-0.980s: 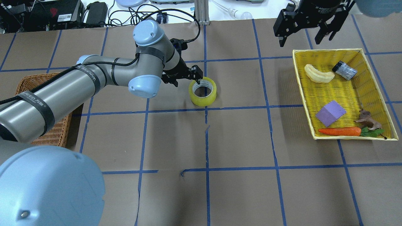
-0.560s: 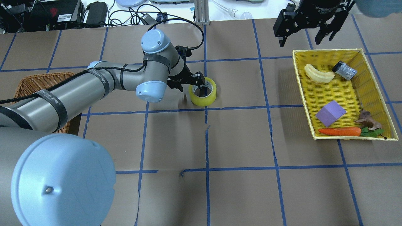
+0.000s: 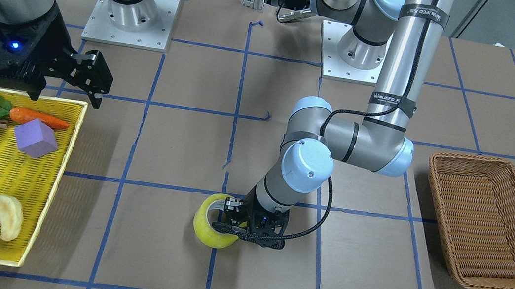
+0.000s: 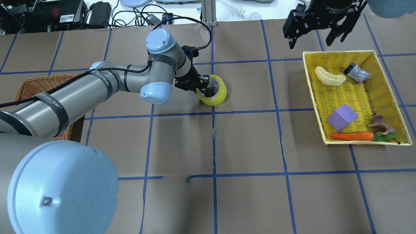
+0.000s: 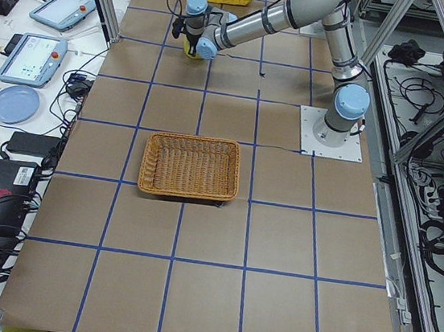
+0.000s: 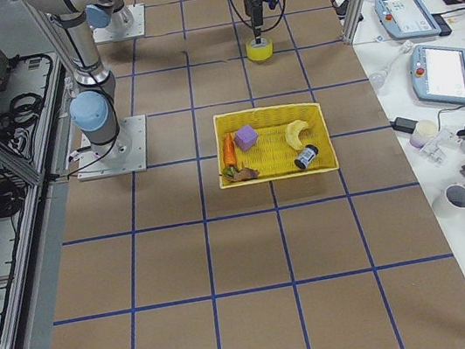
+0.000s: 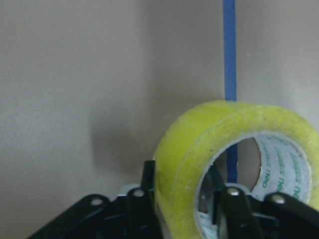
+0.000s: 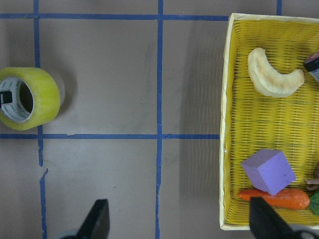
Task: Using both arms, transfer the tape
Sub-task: 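Lift the tape roll with the left gripper and carry it over the wicker basket, then lower the tape roll into the wicker basket and open the left gripper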
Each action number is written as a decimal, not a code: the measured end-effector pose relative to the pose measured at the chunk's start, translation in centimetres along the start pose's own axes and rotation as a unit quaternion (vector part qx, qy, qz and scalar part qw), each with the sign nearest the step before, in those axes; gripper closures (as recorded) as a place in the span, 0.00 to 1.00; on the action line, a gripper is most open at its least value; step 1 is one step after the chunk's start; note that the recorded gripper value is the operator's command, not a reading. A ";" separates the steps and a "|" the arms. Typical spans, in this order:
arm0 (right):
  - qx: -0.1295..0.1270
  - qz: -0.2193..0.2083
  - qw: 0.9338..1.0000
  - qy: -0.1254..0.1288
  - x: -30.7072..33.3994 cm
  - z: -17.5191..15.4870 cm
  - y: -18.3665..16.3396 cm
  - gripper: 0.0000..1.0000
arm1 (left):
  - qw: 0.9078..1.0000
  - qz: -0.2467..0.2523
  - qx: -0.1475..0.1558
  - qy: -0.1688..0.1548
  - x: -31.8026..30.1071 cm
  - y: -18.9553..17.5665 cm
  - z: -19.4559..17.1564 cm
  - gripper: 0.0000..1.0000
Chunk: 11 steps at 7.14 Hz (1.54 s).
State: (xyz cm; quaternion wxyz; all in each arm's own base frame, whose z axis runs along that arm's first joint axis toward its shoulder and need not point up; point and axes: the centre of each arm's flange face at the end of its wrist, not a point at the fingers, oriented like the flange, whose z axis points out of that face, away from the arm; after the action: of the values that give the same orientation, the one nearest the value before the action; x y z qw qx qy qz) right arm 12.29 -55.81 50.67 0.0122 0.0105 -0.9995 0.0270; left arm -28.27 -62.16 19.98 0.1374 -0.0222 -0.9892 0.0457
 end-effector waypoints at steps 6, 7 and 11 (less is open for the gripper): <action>0.000 -0.001 1.000 0.000 0.0 0.0 0.0 0.00 | 0.997 -0.035 -0.027 -0.063 -12.4 -6.1 -23.8 1.00; 0.000 -0.001 1.000 0.000 0.0 0.0 0.0 0.00 | 0.996 -0.025 -0.032 -0.080 -19.5 -5.7 -27.4 1.00; 0.000 0.000 1.000 0.000 0.0 0.0 0.0 0.00 | 0.992 -0.013 -0.080 -0.095 -47.2 1.1 -30.1 1.00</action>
State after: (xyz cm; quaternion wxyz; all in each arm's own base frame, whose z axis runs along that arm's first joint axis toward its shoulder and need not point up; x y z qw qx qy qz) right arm 12.28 -55.82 50.68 0.0122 0.0106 -0.9995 0.0274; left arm 25.38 -61.21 35.94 0.0412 -0.0160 -0.9985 -0.0336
